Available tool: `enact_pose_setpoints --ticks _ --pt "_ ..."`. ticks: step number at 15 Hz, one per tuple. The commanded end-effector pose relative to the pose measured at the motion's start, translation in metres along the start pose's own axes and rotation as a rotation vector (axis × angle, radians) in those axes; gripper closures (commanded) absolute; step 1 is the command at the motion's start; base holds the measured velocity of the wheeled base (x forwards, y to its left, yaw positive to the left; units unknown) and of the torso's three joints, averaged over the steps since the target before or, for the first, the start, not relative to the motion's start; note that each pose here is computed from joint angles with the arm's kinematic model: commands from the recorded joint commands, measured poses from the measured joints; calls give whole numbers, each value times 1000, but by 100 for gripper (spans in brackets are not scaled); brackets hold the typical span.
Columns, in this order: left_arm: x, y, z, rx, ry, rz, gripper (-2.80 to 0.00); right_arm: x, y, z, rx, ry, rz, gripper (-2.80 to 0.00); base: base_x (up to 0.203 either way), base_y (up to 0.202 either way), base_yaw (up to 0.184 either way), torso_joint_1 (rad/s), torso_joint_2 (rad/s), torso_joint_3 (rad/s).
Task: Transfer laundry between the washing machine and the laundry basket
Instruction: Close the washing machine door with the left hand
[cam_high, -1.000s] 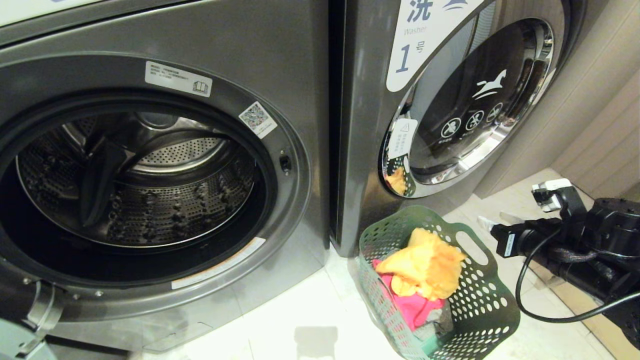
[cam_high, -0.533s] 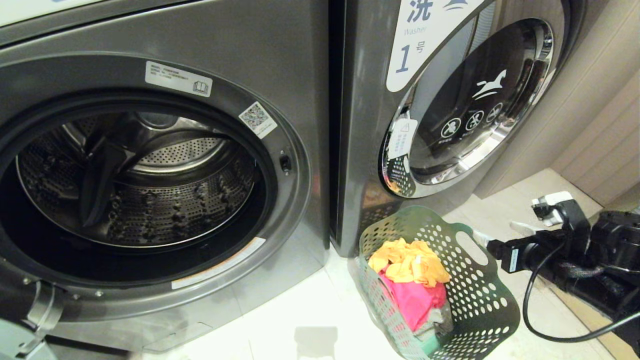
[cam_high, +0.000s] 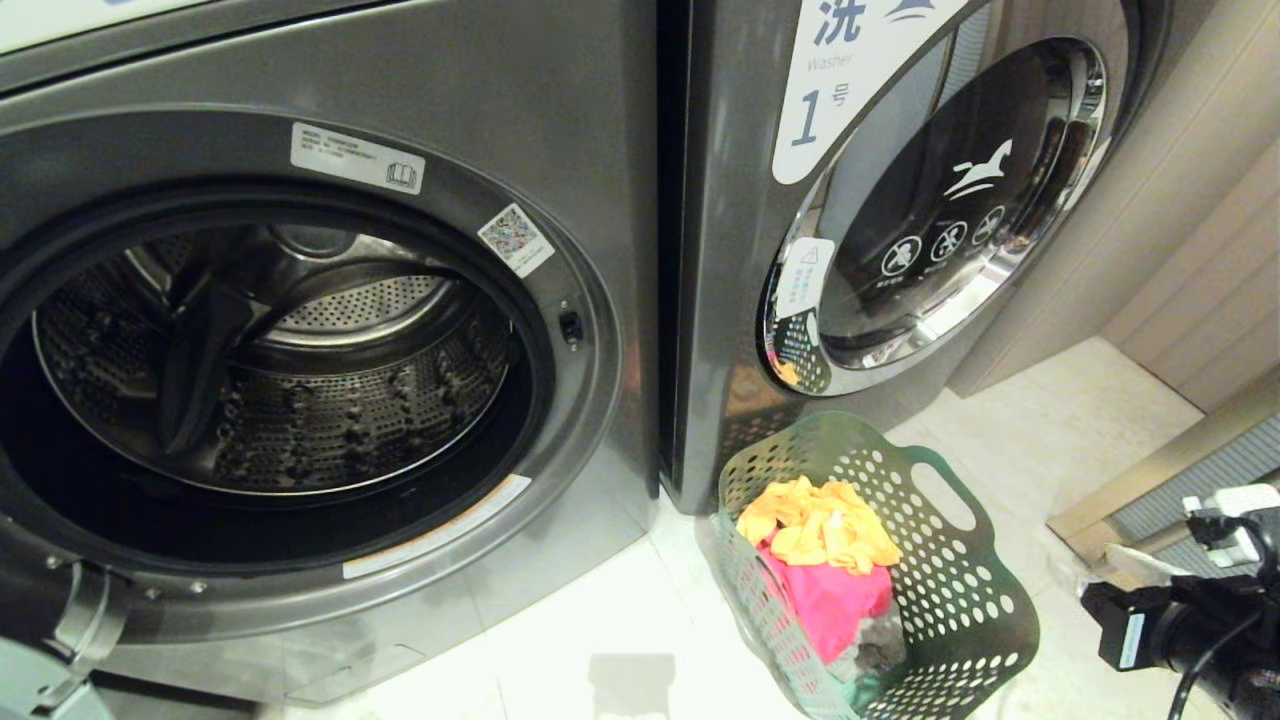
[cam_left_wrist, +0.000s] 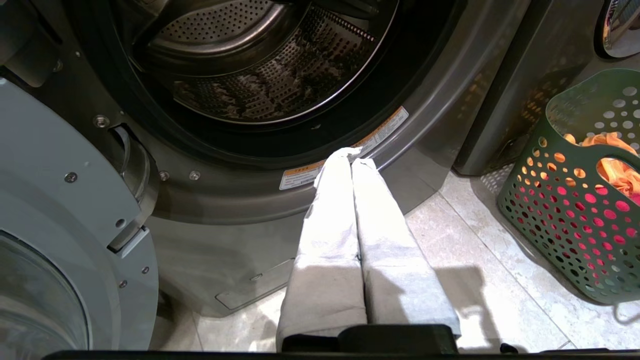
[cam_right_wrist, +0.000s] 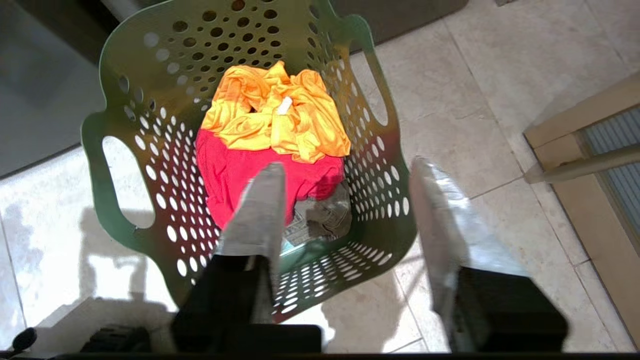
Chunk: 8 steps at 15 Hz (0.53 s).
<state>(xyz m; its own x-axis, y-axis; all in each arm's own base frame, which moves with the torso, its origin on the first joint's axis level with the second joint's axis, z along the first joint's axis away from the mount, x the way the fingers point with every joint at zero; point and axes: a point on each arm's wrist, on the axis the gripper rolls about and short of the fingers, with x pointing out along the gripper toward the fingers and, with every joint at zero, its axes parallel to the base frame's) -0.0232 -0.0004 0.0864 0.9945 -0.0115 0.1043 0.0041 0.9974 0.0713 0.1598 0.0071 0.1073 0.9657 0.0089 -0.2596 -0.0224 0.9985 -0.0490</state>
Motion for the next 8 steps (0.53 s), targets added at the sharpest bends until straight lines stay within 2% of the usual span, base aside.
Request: enact_pose_setpoints --ticks 1,5,8 --pt "2 -1 -11 0 40 -2 0 -19 -1 6 -1 -45 -7 0 0 0 0 0 0 0" --pt "2 -1 -12 -2 43 -1 0 -55 -2 -14 -17 119 -4 0 0 0 0 0 0 0" --pt "2 -1 -11 -2 42 -2 0 -93 -2 -39 -39 244 13 0 0 0 0 0 0 0"
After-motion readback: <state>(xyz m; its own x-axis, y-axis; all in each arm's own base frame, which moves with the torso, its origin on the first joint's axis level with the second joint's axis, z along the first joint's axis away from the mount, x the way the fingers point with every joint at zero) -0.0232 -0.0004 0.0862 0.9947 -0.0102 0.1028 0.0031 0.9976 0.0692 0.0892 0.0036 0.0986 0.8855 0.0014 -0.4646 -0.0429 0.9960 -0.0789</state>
